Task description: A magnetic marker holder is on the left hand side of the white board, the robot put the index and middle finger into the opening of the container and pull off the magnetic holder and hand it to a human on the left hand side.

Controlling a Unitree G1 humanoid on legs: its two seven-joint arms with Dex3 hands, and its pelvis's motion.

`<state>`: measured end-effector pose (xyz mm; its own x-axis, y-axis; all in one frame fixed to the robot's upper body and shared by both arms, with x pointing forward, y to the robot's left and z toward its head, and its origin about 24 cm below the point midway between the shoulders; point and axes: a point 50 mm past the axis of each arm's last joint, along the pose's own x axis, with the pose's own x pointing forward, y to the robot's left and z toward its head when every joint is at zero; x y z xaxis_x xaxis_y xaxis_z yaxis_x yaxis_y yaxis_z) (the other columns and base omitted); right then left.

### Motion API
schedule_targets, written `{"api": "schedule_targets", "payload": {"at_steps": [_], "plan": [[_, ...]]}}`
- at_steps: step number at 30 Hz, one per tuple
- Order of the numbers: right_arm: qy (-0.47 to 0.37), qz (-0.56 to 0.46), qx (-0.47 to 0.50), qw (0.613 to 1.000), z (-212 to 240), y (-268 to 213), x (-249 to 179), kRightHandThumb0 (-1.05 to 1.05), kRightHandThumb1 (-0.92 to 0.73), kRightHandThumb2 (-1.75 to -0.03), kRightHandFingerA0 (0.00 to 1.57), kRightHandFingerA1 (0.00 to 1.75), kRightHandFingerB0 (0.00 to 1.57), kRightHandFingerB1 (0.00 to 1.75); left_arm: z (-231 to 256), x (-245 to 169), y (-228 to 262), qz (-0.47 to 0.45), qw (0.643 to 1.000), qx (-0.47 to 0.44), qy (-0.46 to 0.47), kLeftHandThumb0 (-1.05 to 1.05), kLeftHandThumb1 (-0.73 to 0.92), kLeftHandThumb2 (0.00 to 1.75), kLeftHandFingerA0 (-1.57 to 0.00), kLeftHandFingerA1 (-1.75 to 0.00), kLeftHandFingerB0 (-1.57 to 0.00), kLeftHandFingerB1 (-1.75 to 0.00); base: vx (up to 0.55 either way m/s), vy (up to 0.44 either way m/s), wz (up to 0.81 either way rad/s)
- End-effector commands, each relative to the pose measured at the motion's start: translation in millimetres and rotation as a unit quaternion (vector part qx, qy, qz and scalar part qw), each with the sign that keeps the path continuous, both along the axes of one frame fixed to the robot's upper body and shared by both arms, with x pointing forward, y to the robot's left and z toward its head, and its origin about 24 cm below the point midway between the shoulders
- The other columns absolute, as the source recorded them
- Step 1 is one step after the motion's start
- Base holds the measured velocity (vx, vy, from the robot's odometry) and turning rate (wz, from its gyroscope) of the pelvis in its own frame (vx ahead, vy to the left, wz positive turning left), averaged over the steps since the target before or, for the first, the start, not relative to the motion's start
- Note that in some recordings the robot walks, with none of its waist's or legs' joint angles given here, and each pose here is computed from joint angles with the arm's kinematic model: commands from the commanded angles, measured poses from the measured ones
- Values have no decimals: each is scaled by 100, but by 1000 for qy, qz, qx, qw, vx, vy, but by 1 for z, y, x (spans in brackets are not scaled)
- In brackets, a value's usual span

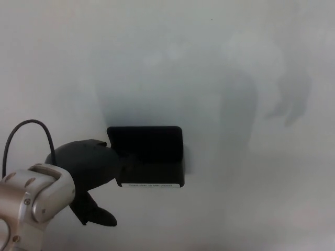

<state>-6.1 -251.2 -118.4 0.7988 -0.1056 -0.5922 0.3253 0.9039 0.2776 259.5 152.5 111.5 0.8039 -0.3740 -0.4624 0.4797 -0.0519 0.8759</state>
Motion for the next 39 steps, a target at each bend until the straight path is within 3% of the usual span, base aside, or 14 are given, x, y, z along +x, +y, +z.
{"api": "schedule_targets", "payload": {"at_steps": [1, 3, 9, 10, 11, 17, 18, 20, 27, 28, 31, 34, 35, 39], "plan": [[1, -4, -1, 1000, 0, -3, -2, -78, -59, -96, 59, 61, 32, 47, -1, 5, 6, 22, 1000, 2, -17, -71, 53, 57, -22, -37, -23, -30, 0, 0, 0], [7, -6, 5, 1000, -2, -3, -4, -71, -70, -61, 66, 50, 40, 34, -2, 6, 5, 25, 999, -8, -37, -71, 52, 56, -21, -37, -23, -30, 0, 0, 0], [8, -2, 1, 1000, -2, -5, -4, -72, -71, -62, 65, 49, 38, 33, -4, 5, 4, 40, 996, -31, -76, -74, 51, 56, -19, -36, -22, -30, 0, 0, 0], [10, -3, 1, 1000, -2, -6, -6, -80, -61, -96, 57, 60, 32, 46, -5, 4, 4, 39, 994, -38, -93, -38, 21, 87, -4, -50, 0, -46, 0, 0, 0], [12, -5, 3, 1000, -3, -7, -9, -72, -69, -62, 63, 49, 38, 32, -4, 1, 3, 39, 991, -48, -118, -37, 22, 87, -4, -51, 0, -46, 0, 0, 0], [9, -10, 3, 1000, -2, -6, -10, -71, -70, -62, 66, 50, 41, 33, -3, -2, 3, 41, 987, -59, -142, -37, 22, 87, -4, -51, 0, -46, 0, 0, 0], [11, -9, 5, 1000, -3, -6, -10, -77, -57, -96, 58, 61, 33, 47, 0, 0, 4, 45, 987, -61, -141, -75, 54, 58, -10, -30, -15, -26, 0, 0, 0], [13, -8, 9, 1000, -5, -6, -10, -72, -68, -61, 65, 51, 42, 33, 5, 2, 5, 53, 987, -64, -138, -74, 53, 58, -9, -30, -15, -26, 0, 0, 0], [14, -5, 7, 1000, -4, -8, -13, -71, -71, -62, 64, 48, 37, 32, 8, 2, 7, 62, 983, -89, -147, -74, 48, 58, -11, -34, -16, -29, 0, 0, 0], [13, -6, 9, 1000, -4, -6, -16, -77, -59, -96, 58, 60, 30, 46, 8, 0, 8, 64, 983, -95, -145, -73, 42, 73, -9, -40, -10, -35, 0, 0, 0], [11, -6, 10, 1000, -4, -6, -16, -72, -70, -62, 68, 49, 39, 33, 11, -1, 8, 62, 982, -100, -150, -37, 23, 87, -4, -50, 0, -46, 0, 0, 0], [11, 0, 6, 1000, -4, -7, -14, -72, -70, -62, 66, 50, 40, 33, 15, -1, 7, 56, 980, -105, -158, -70, 44, 84, 0, -39, -14, -42, 0, 0, 0], [13, -1, 6, 1000, -4, -7, -14, -75, -58, -95, 60, 59, 34, 48, 15, -1, 8, 57, 980, -107, -155, -36, 21, 86, -4, -50, 0, -46, 0, 0, 0], [18, -3, 9, 1000, -6, -7, -12, -72, -69, -62, 67, 49, 41, 34, 10, 0, 8, 62, 982, -102, -146, -37, 21, 86, -4, -50, 0, -46, 0, 0, 0]]}}
